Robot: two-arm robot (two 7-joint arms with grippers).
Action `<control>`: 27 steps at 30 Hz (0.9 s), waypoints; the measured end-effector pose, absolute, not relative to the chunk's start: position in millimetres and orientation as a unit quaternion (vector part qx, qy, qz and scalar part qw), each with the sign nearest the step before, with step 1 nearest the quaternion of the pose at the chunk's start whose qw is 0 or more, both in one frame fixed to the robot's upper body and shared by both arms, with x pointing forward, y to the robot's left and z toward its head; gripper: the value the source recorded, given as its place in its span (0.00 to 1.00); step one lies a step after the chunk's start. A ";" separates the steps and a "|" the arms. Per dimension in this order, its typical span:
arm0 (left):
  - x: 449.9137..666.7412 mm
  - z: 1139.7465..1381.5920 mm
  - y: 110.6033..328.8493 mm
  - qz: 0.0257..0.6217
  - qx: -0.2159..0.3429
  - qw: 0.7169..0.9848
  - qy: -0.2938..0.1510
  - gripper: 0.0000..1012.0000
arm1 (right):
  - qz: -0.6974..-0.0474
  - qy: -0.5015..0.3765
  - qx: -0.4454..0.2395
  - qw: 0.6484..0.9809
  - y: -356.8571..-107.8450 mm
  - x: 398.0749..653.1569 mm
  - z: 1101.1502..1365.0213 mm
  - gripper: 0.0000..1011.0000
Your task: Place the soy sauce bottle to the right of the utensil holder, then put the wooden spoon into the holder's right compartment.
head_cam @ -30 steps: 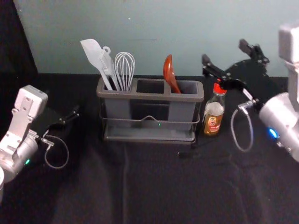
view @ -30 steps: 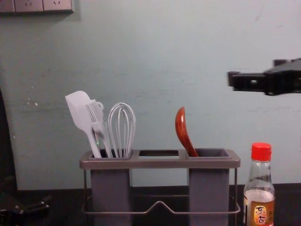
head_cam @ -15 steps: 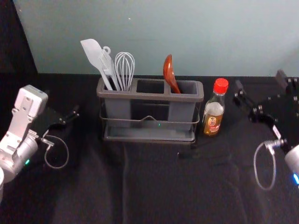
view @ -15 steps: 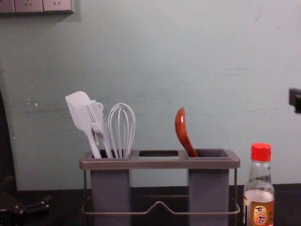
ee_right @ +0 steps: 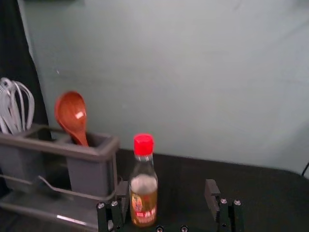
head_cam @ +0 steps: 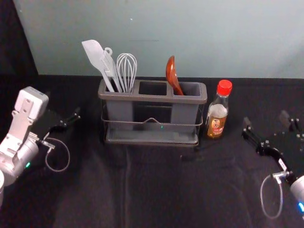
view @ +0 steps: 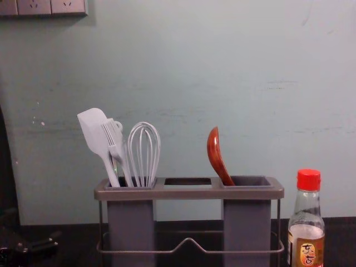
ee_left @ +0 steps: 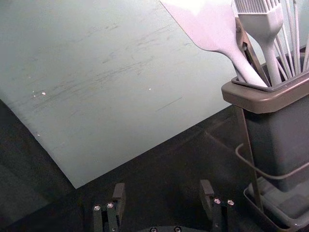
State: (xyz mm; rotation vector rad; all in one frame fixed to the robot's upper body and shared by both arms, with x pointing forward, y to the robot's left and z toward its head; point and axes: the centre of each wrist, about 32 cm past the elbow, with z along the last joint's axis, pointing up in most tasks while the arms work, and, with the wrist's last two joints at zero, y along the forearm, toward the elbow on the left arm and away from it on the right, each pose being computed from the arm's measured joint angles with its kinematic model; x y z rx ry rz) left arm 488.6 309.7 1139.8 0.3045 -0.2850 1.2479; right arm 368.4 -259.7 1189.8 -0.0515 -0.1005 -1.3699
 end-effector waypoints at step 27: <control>488.6 1139.8 309.7 0.580 0.141 0.791 -0.132 0.99 | -0.618 -0.018 -0.073 0.783 -266.2 391.1 1145.0 0.99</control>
